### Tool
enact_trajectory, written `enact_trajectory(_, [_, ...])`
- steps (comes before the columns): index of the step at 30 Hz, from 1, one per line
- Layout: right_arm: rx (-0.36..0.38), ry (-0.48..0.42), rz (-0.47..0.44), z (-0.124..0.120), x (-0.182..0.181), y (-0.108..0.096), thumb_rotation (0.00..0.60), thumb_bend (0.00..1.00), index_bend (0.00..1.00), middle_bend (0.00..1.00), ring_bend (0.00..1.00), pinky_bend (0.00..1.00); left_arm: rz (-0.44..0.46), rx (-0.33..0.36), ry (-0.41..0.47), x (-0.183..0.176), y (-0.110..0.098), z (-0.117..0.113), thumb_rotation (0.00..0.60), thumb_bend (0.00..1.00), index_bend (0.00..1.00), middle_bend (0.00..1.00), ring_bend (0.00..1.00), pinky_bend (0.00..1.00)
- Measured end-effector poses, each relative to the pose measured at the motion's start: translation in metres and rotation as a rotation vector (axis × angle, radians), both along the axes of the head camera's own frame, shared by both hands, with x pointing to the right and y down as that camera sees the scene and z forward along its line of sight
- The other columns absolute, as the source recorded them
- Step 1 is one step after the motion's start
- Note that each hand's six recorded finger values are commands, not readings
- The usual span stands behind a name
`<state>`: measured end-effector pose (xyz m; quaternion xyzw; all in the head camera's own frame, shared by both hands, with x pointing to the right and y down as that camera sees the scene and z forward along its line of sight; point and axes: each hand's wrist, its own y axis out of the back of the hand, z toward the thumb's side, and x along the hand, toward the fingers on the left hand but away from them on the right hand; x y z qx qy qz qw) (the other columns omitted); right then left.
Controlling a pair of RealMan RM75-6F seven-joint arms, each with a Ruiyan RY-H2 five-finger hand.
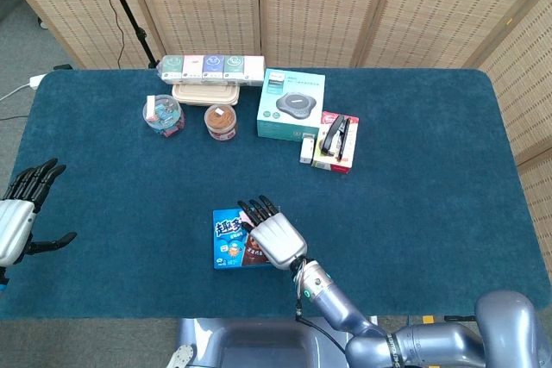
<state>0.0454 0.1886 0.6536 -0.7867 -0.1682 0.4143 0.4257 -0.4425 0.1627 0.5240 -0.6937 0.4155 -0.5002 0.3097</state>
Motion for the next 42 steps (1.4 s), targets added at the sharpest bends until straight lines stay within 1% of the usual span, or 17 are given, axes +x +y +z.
enact_trajectory(5, [0.006,0.015,-0.018,0.004,-0.002,0.004,0.600,1.00,0.27,0.00,0.00,0.00,0.001,-0.003,0.010,-0.002,0.001,-0.002,0.600,0.14,0.00,0.00,0.00,0.00])
enact_trajectory(11, [0.020,0.013,-0.017,0.001,0.003,0.004,0.600,1.00,0.27,0.00,0.00,0.00,0.006,-0.005,0.017,-0.003,0.002,-0.004,0.600,0.14,0.00,0.00,0.00,0.00])
enact_trajectory(18, [0.017,0.007,-0.034,-0.001,0.002,0.010,0.600,1.00,0.27,0.00,0.00,0.00,0.008,-0.012,0.018,-0.002,0.003,-0.003,0.600,0.14,0.00,0.00,0.00,0.00])
enact_trajectory(23, [0.012,0.014,-0.041,0.004,0.002,0.013,0.600,1.00,0.27,0.00,0.00,0.00,0.012,-0.014,0.016,-0.002,0.006,-0.003,0.600,0.14,0.00,0.00,0.00,0.00])
enact_trajectory(28, [0.019,0.012,-0.038,0.004,0.001,0.012,0.600,1.00,0.27,0.00,0.00,0.00,0.006,-0.013,0.016,-0.003,0.005,-0.003,0.600,0.14,0.00,0.00,0.00,0.00])
enact_trajectory(36, [0.047,-0.027,-0.044,-0.011,-0.008,0.008,0.600,1.00,0.27,0.00,0.00,0.00,0.003,-0.019,0.014,-0.004,0.004,-0.002,0.600,0.14,0.00,0.00,0.00,0.00])
enact_trajectory(39, [0.060,-0.018,-0.046,-0.009,-0.009,0.005,0.600,1.00,0.27,0.00,0.00,0.00,0.005,-0.020,0.013,-0.003,0.004,-0.001,0.600,0.14,0.00,0.00,0.00,0.00])
enact_trajectory(42, [0.062,0.007,-0.043,-0.001,-0.007,0.001,0.600,1.00,0.28,0.00,0.00,0.00,0.007,-0.019,0.013,-0.004,0.005,-0.002,0.600,0.14,0.00,0.00,0.00,0.00])
